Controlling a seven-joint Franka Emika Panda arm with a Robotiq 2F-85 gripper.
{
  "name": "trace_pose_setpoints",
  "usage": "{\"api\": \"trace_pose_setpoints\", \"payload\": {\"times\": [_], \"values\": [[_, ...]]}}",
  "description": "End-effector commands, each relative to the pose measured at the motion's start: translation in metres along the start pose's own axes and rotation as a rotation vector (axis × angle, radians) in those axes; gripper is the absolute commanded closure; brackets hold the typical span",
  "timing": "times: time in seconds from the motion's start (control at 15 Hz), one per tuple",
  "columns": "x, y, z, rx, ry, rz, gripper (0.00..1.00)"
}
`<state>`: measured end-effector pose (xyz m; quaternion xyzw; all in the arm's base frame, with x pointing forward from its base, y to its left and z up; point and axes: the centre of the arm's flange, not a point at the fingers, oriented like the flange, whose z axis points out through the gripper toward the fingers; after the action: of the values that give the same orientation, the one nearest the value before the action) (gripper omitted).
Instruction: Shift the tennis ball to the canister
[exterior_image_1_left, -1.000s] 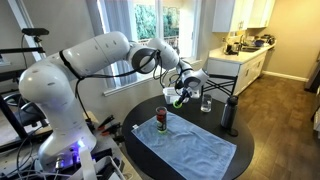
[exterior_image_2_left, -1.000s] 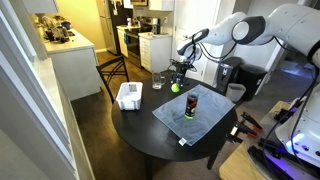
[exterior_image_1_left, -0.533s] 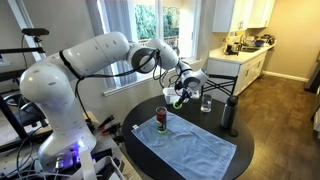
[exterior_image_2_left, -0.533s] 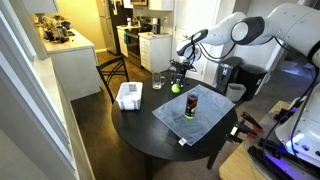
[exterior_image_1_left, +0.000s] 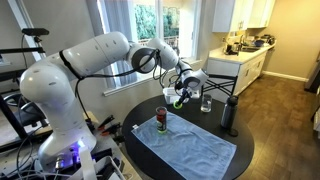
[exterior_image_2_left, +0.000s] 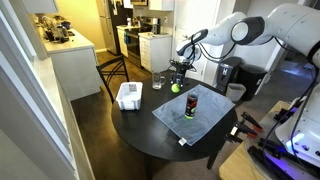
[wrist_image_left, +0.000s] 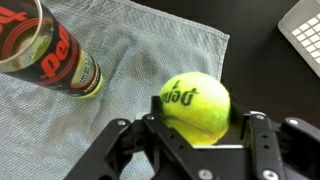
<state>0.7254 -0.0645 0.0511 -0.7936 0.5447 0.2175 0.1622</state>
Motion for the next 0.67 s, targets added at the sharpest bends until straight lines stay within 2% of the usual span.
{"api": "trace_pose_setpoints", "payload": {"times": [0.0,0.2,0.33,0.6], "values": [[-0.029,0.004,-0.027,0.037,0.033,-0.063,0.59],[-0.062,0.001,-0.051,0.045,0.07,-0.141,0.59],[-0.088,0.002,-0.062,0.021,0.084,-0.202,0.59],[-0.143,0.017,-0.065,-0.055,0.05,-0.317,0.59]]}}
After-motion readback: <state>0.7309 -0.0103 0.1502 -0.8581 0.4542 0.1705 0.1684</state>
